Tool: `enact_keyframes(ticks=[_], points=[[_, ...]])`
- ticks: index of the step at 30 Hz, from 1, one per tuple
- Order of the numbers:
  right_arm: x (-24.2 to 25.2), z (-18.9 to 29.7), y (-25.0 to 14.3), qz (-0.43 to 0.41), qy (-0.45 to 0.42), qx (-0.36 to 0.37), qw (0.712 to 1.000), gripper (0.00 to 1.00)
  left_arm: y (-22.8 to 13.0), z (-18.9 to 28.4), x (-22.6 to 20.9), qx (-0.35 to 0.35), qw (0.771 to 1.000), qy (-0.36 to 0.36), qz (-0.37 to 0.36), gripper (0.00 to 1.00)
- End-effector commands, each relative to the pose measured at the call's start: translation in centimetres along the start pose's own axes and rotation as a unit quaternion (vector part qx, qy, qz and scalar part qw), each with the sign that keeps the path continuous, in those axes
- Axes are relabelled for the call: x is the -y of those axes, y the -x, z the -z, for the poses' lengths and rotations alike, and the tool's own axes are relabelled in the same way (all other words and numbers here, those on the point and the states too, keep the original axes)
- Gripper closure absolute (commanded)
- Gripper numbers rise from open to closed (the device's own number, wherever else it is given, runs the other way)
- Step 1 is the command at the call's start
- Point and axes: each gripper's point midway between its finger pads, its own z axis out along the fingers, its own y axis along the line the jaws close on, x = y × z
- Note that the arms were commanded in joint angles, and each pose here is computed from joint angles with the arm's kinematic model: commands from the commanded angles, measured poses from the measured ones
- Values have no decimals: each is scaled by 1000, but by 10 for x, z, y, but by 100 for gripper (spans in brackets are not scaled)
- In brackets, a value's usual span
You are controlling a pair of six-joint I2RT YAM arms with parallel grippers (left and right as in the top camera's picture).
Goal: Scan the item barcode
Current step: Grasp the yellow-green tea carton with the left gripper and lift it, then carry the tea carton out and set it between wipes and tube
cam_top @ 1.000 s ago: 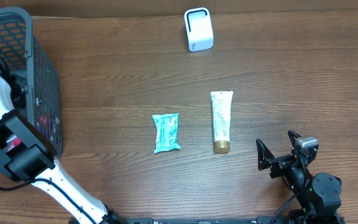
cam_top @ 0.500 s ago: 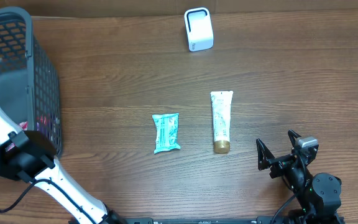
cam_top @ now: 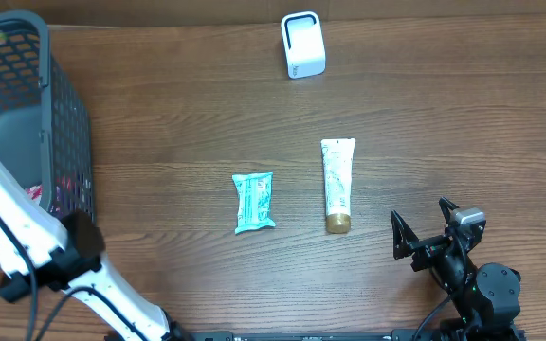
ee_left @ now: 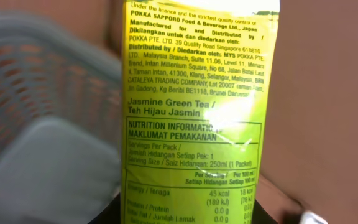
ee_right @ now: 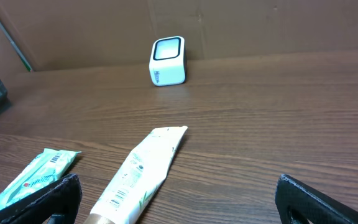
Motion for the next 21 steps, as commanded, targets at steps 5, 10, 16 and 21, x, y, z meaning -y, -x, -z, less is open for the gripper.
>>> enact_keyframes(ticks=[5, 10, 16, 21], points=[[-4, 2, 0, -2, 9, -3, 1000, 0, -51, 66, 104, -30, 987, -116, -108, 90], [-4, 2, 0, -2, 9, -3, 1000, 0, -112, 62, 137, -121, 971, -137, -152, 91], [-4, 2, 0, -2, 9, -3, 1000, 0, -172, 45, 169, -204, 944, -154, -210, 91], [-4, 2, 0, -2, 9, -3, 1000, 0, -238, 24, 181, -303, 911, -143, -239, 92]])
